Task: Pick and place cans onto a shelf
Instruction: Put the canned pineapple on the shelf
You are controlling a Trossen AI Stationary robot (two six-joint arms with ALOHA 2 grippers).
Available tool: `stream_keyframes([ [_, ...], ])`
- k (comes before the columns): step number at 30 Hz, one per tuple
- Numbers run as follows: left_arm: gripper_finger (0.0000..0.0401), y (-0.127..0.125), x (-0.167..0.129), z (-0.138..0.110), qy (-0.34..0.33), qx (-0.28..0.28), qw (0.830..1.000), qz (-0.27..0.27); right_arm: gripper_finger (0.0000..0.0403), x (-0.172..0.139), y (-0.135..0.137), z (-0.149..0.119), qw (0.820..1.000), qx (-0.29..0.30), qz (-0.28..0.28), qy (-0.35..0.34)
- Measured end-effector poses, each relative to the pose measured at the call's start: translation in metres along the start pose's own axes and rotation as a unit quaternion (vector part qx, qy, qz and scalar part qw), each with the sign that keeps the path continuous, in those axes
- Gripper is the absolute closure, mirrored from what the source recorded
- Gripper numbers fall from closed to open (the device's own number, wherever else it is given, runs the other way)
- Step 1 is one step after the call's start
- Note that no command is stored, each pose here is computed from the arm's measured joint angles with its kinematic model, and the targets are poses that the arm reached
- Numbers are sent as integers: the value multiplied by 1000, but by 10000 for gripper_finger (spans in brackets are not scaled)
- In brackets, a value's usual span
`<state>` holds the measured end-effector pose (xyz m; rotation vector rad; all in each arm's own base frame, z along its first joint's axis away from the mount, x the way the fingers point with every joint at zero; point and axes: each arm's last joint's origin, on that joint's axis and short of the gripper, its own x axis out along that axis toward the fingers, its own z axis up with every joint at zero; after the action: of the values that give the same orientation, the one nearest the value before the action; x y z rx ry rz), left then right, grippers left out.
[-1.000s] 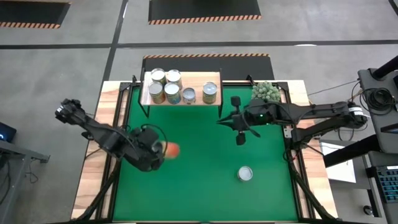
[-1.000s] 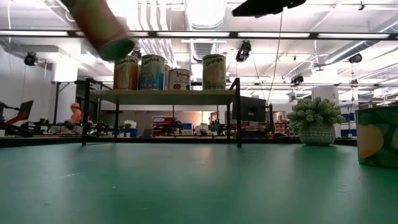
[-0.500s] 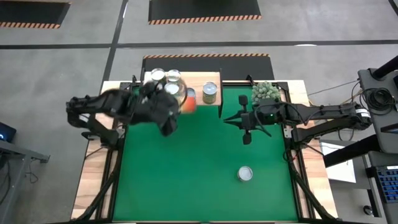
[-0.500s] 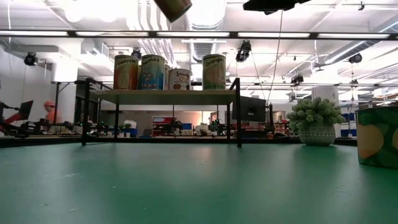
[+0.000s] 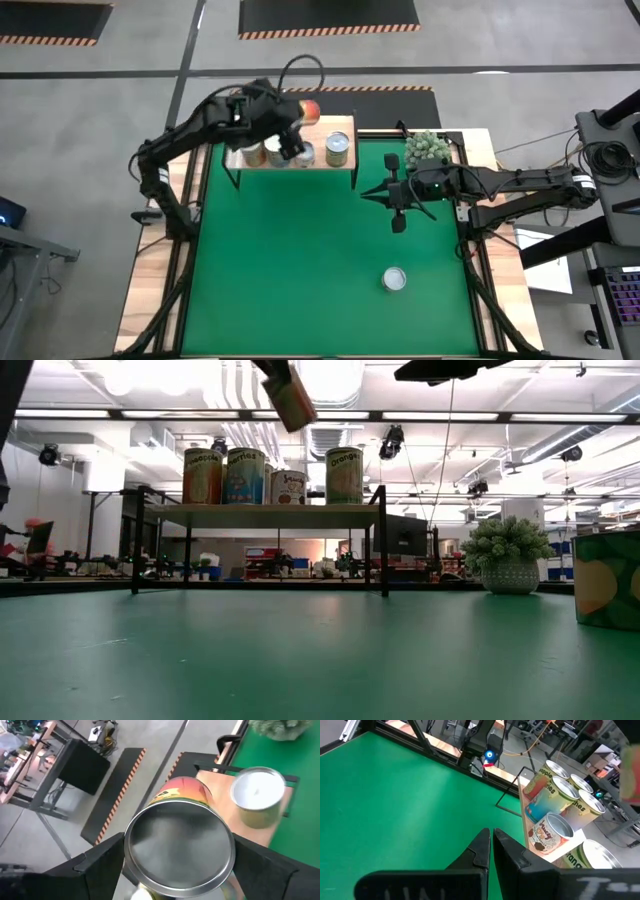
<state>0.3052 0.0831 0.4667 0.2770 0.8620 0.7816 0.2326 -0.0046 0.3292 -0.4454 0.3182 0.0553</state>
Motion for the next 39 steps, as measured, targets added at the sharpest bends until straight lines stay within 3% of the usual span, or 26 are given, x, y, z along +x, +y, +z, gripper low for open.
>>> stream_keyframes([
  [11, 94, 21, 83, 6, 29, 1, 999, -40, 394, 0, 1, -2, 1000, 9, 5, 10],
  [21, 94, 9, 131, 2, 75, 19, 994, -71, 394, 0, 1, -3, 1000, 14, 6, 13],
  [28, 94, 1, 152, -2, 99, 38, 991, -75, 394, 0, 1, -3, 1000, 18, 5, 14],
  [39, 89, -5, 162, -2, 104, 40, 990, -86, 394, 0, 1, -3, 1000, 17, 5, 14],
])
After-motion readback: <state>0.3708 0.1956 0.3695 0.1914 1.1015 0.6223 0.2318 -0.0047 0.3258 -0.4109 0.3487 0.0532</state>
